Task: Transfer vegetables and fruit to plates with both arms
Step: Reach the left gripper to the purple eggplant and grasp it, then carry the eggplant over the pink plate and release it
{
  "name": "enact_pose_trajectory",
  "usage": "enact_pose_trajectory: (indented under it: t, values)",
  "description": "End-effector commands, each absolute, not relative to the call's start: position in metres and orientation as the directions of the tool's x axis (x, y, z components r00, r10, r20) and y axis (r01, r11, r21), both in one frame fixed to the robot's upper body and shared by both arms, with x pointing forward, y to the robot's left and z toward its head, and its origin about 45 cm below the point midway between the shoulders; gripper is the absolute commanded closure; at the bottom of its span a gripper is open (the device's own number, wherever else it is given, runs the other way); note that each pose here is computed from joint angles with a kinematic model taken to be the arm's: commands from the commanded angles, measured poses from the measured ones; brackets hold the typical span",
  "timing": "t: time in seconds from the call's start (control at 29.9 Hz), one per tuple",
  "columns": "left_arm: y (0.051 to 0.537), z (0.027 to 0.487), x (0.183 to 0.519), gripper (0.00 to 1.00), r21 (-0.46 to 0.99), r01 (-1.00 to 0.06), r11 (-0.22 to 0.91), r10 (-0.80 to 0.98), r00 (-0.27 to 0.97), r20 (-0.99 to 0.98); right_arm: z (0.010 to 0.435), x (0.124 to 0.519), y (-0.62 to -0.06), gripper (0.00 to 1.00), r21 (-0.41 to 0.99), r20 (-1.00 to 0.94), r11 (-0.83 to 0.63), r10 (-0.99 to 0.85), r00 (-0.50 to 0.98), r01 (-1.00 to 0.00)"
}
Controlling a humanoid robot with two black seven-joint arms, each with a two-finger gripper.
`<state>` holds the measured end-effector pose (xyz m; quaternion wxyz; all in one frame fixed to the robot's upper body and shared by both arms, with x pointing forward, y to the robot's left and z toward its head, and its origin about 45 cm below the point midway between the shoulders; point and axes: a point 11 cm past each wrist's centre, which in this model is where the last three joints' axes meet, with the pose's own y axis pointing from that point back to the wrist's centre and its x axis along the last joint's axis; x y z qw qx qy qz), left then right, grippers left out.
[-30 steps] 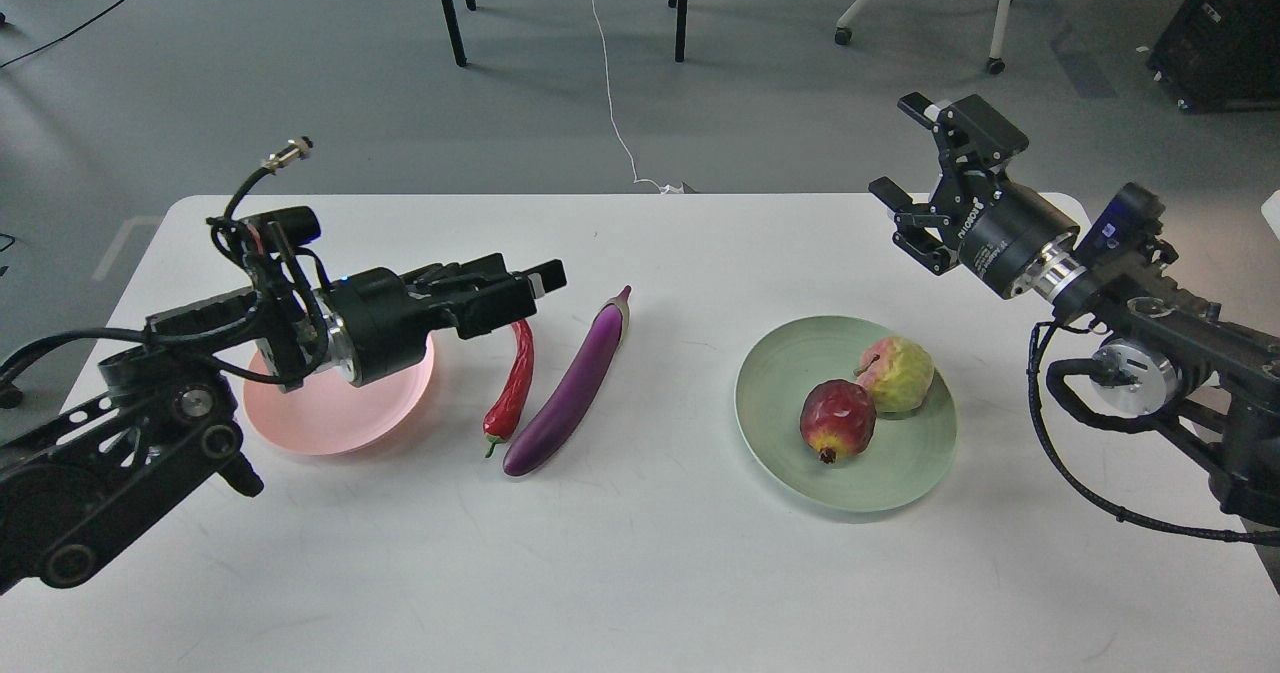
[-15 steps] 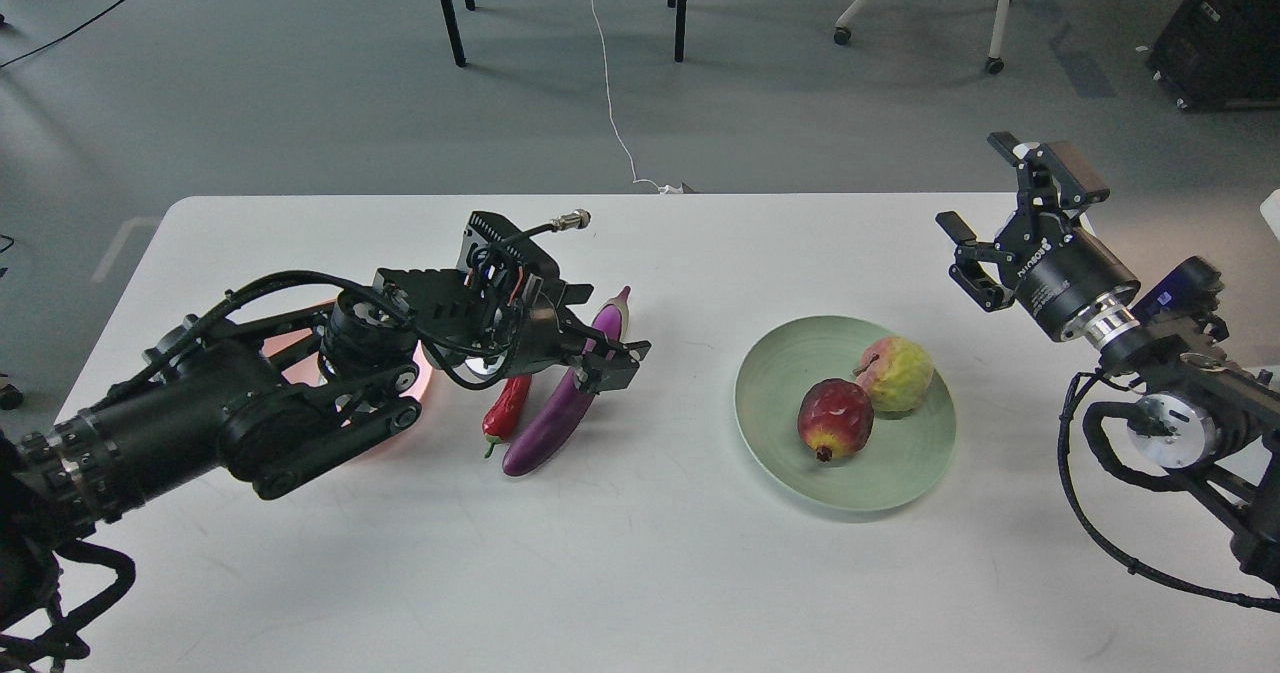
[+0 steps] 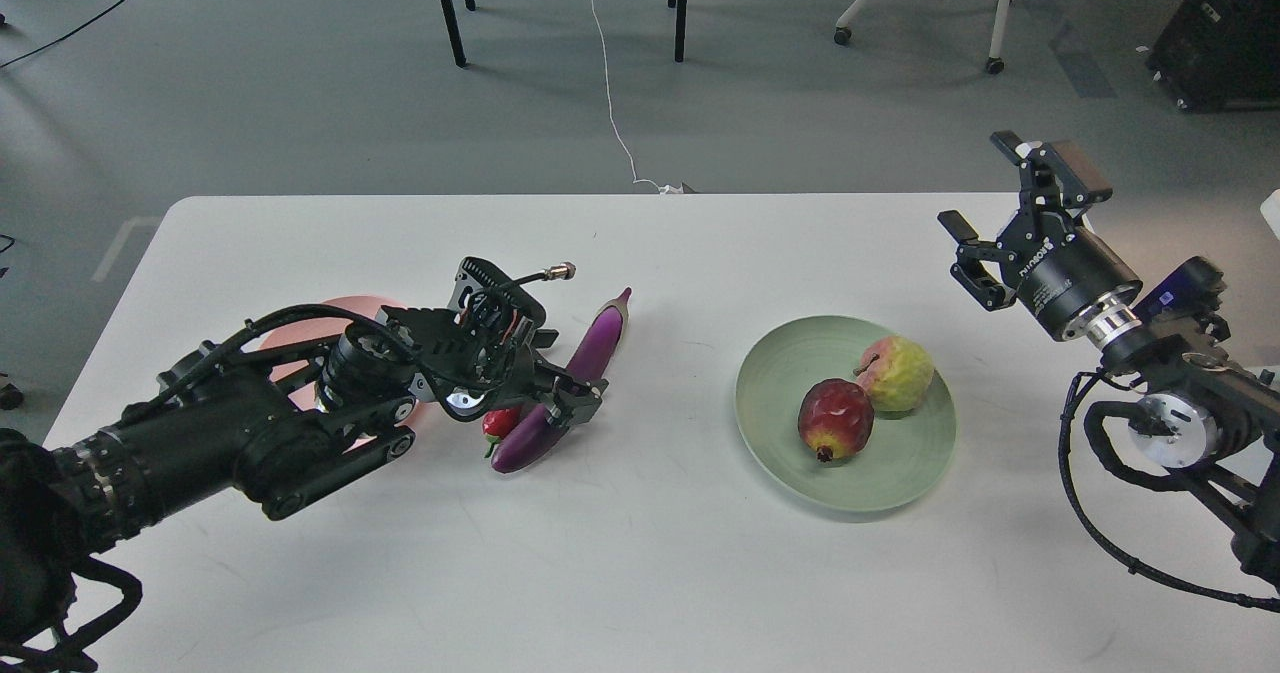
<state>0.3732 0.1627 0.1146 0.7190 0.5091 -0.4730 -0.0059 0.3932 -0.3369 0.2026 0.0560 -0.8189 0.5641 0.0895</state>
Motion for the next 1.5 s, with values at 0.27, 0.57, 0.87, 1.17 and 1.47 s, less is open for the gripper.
enact_pose_trajectory:
  t: [0.27,0.57,0.87,1.17,1.47]
  values:
    - [0.150,0.128,0.371,0.89,0.715,-0.466,0.521,-0.475,0.537,0.697,0.202,0.393,-0.335,0.02,0.009,-0.213,-0.358,-0.913,0.348,-0.934]
    - [0.224,0.195,0.391,0.88,0.661,-0.548,0.513,-0.301,0.606,0.736,0.201,0.393,-0.333,0.02,0.008,-0.217,-0.360,-0.911,0.350,-0.933]
    - [0.366,0.173,0.353,0.78,0.765,-0.555,0.327,-0.240,0.735,0.635,0.200,0.393,-0.330,0.02,0.009,-0.222,-0.364,-0.909,0.353,-0.931]
    - [0.408,0.162,0.348,0.13,0.731,-0.634,0.254,-0.198,0.705,0.681,0.201,0.393,-0.331,0.02,0.007,-0.220,-0.363,-0.910,0.352,-0.932]
    - [0.372,0.200,0.377,0.04,0.650,-0.681,0.339,-0.218,0.615,0.758,0.201,0.393,-0.332,0.02,0.008,-0.219,-0.362,-0.910,0.351,-0.932]
